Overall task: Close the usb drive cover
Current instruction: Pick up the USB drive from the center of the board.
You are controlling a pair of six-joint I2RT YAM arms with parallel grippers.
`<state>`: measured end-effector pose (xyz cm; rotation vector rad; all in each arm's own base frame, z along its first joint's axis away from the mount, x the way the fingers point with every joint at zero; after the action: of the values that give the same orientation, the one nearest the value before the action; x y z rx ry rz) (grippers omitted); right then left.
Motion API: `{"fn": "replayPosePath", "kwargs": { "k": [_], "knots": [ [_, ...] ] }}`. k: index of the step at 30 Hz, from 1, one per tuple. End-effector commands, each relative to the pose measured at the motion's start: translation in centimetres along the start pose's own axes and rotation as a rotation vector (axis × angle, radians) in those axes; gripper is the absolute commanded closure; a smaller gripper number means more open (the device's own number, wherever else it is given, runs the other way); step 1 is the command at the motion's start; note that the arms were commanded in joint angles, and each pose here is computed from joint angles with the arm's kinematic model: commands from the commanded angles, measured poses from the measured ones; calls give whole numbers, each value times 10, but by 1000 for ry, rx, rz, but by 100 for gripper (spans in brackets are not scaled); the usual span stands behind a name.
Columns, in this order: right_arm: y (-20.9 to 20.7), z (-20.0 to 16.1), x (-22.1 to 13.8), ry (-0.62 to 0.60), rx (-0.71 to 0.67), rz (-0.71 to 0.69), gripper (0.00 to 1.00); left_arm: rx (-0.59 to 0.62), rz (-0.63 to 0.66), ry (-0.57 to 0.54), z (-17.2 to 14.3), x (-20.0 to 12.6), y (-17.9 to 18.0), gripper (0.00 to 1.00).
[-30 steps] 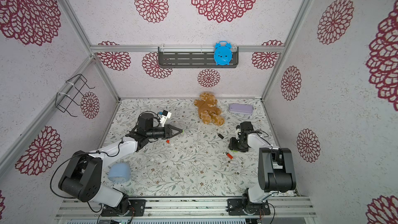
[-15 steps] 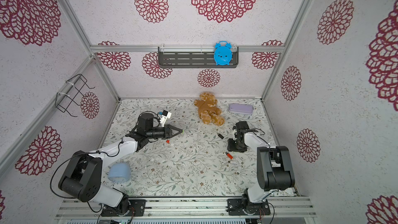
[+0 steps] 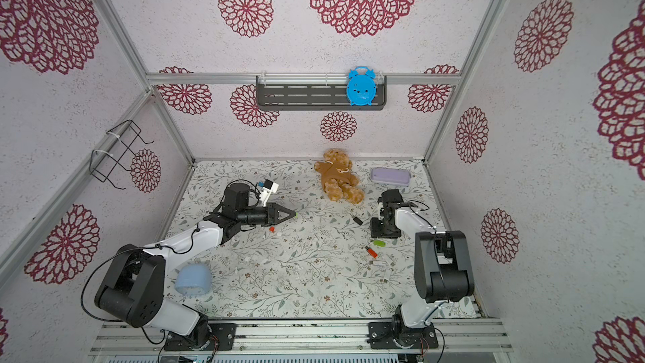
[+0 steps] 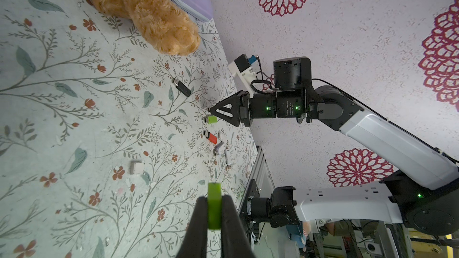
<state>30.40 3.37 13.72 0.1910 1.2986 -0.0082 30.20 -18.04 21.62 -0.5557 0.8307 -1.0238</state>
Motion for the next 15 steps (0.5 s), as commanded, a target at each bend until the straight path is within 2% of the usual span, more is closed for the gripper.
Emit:
{"fn": "replayPosePath", "kwargs": {
  "k": [1, 15],
  "knots": [
    [0, -4, 1, 10, -13, 0, 49, 46, -22, -26, 7, -4, -12, 89],
    [1, -15, 6, 43, -16, -4, 49, 43, -24, -24, 5, -2, -11, 89]
  ]
}}
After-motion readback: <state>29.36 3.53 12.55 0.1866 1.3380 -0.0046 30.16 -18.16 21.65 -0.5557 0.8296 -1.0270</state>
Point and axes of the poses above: each gripper's point midway between its finger pads, its own x axis out along the fingers, its own y axis along the line the jaws close on, z = x × y, the point moved 10 cm from there along -x, back along the fingers, and after that the axes turned 9 degrees about x, right-handed, at the moved point
